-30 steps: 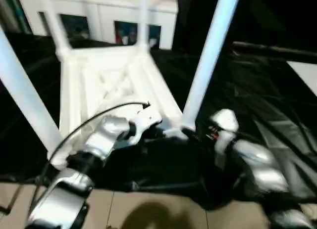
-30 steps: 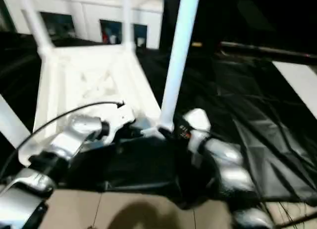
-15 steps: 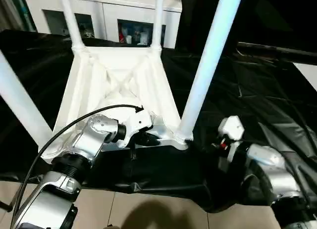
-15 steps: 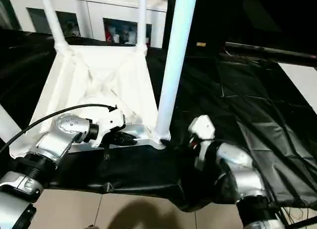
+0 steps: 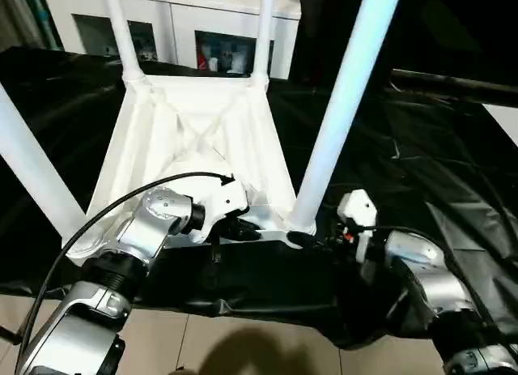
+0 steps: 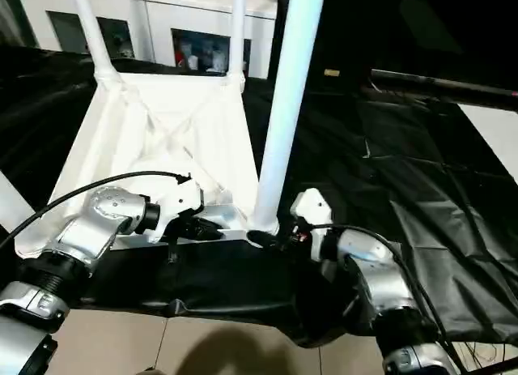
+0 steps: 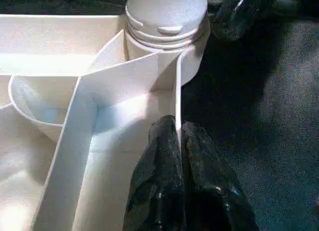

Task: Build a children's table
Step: Rotate leg to tighten

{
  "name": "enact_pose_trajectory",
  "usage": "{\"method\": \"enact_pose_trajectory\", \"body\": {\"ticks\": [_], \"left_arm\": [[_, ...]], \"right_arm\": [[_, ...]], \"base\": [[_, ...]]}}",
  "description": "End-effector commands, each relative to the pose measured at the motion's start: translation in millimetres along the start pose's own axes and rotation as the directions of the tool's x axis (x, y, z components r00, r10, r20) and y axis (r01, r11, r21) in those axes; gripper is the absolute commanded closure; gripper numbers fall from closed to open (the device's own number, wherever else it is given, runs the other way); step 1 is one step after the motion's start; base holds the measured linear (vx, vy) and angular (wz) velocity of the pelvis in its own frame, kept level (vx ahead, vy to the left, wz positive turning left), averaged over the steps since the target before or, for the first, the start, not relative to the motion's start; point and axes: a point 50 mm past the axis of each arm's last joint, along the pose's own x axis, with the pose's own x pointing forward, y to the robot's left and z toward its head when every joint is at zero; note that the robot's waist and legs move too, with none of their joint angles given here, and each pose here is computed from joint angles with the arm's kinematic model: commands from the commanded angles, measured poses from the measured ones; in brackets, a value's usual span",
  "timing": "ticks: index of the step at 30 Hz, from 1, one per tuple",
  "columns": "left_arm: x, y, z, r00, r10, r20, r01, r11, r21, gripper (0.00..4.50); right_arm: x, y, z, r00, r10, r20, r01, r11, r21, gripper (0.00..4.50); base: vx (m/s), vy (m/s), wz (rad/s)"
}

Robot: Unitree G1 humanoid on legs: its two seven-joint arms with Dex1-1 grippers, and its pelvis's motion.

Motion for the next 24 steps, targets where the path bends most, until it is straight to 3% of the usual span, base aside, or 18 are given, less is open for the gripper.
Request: {"method": "enact_pose_trajectory", "body": {"ticks": [1,15,21,24], "left_arm": [[10,-11.8,-10.6,0.998,-0.065,-0.012,0.064,0.997,-0.033,4.5],[10,-12.9,-13.0,0.997,-0.069,-0.022,0.068,0.997,-0.038,4.5],[24,-10.0,-7.0,1.0,0.0,-0.003,0.0,0.998,-0.057,4.5],[44,-9.4,4.3,0.999,0.053,0.013,-0.052,0.997,-0.065,4.5]], "right_arm": [[1.2,-2.4,1.6,1.0,0.02,-0.021,-0.021,1.0,-0.022,1.26],[5.2,-1.7,-1.0,1.0,0.008,-0.003,-0.008,1.0,-0.015,2.31],[12.6,-2.3,-12.7,0.988,-0.15,-0.028,0.151,0.988,0.04,2.44],[23.8,5.5,-17.3,0.977,-0.211,-0.03,0.213,0.975,0.071,2.47]], "base": [[0.0,0.0,0.0],[0.0,0.0,0.0],[0.0,0.0,0.0],[0.0,0.0,0.0]]}}
